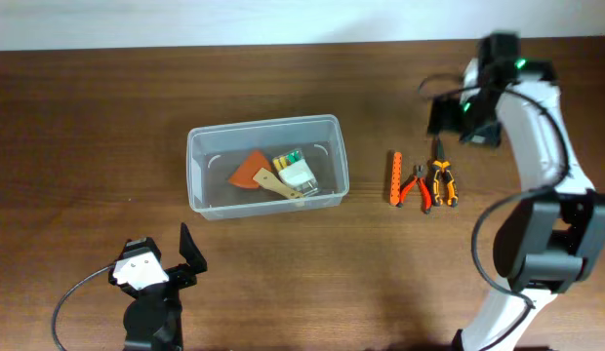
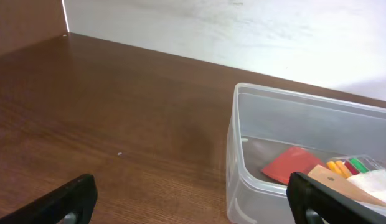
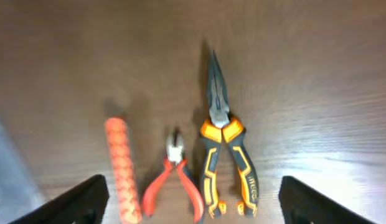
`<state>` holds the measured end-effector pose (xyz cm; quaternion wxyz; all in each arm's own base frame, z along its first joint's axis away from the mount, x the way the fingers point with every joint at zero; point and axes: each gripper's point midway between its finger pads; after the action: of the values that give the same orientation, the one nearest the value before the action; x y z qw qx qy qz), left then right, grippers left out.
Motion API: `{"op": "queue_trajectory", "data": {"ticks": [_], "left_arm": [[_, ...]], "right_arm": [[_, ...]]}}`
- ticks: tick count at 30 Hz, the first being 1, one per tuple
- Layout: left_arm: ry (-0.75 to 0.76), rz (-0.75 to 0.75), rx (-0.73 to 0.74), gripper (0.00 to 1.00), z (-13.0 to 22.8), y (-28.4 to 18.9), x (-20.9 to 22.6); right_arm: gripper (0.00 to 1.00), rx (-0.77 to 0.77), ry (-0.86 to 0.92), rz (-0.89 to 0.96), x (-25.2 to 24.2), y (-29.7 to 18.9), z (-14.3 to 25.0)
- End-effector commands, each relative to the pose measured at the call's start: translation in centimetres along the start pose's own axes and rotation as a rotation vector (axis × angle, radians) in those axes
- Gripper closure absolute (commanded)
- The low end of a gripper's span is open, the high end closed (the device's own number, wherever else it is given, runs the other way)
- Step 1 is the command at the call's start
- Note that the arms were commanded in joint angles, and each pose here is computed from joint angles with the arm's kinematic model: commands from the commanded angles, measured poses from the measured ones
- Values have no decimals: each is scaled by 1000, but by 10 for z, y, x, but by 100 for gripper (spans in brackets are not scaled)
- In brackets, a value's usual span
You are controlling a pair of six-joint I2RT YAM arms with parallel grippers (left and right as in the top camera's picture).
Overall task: Pack container
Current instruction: 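Move the right gripper down onto the orange-black pliers and grasp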
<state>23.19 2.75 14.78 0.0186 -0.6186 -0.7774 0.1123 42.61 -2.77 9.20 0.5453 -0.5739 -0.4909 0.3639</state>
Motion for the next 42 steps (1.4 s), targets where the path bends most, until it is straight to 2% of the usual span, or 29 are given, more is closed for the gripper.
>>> {"op": "queue_trajectory", "data": {"ticks": [1, 6, 11, 14, 19, 23, 27, 32, 35, 42], "left_arm": [[10, 1, 0, 1, 1, 0, 0], [10, 1, 0, 1, 1, 0, 0], [10, 1, 0, 1, 1, 0, 0], [10, 1, 0, 1, 1, 0, 0], [10, 1, 0, 1, 1, 0, 0], [10, 1, 0, 1, 1, 0, 0], [10, 1, 0, 1, 1, 0, 0], [10, 1, 0, 1, 1, 0, 0], [10, 1, 0, 1, 1, 0, 0], [10, 1, 0, 1, 1, 0, 0]], "right_arm": [[18, 24, 29, 32, -23, 17, 13], [25, 88, -95, 44, -48, 33, 33], [28, 116, -81, 84, -64, 45, 45], [33, 132, -85, 108, -67, 51, 52], [34, 135, -67, 137, -72, 63, 60], [48, 130, -46, 139, -73, 66, 61], [51, 123, -29, 139, -72, 66, 59], [65, 128, -22, 140, -73, 68, 60], [78, 132, -21, 140, -73, 69, 61], [96, 139, -16, 126, -70, 70, 62]]}}
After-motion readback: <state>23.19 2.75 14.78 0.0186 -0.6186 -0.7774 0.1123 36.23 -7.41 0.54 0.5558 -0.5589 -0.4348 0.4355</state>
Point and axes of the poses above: each gripper's point midway between its finger pads, its own y axis out along the fingers, its own x axis along the line the jaws close on, z = x × y, and after that the axes turned 2 degrees about y, right-handed
